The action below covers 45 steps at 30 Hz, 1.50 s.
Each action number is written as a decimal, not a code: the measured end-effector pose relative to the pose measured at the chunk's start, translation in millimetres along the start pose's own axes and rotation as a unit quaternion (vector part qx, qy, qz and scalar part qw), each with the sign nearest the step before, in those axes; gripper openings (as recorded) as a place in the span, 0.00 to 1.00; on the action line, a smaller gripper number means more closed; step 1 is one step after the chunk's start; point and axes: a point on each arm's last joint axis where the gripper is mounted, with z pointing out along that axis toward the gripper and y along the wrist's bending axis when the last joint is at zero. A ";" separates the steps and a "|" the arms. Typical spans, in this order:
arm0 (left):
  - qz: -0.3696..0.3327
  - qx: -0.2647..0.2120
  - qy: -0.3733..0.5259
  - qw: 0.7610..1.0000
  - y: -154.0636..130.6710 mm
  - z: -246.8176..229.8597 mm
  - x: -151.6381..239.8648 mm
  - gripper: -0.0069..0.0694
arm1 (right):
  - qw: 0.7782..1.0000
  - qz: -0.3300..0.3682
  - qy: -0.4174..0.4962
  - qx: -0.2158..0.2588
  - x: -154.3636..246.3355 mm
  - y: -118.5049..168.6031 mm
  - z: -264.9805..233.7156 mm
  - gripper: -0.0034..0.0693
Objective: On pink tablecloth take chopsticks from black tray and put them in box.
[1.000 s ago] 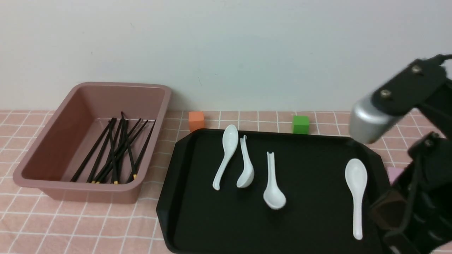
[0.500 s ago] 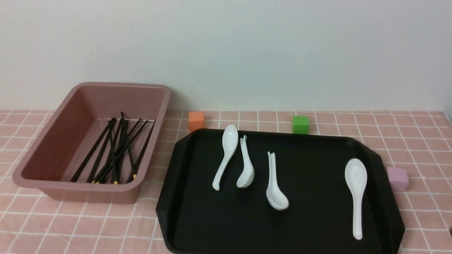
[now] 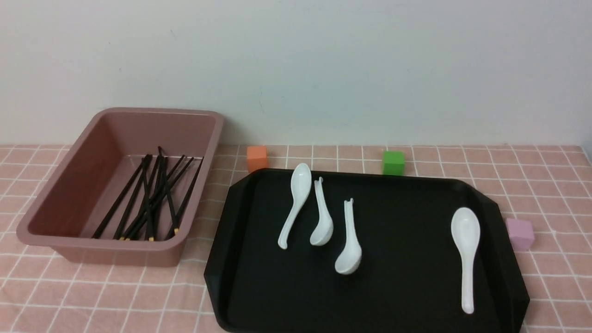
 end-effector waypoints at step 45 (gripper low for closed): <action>0.000 0.000 0.000 1.000 0.0 0.0 0.0 0.40 | 1.000 -0.005 0.007 0.001 0.7 -0.1 -0.8 0.05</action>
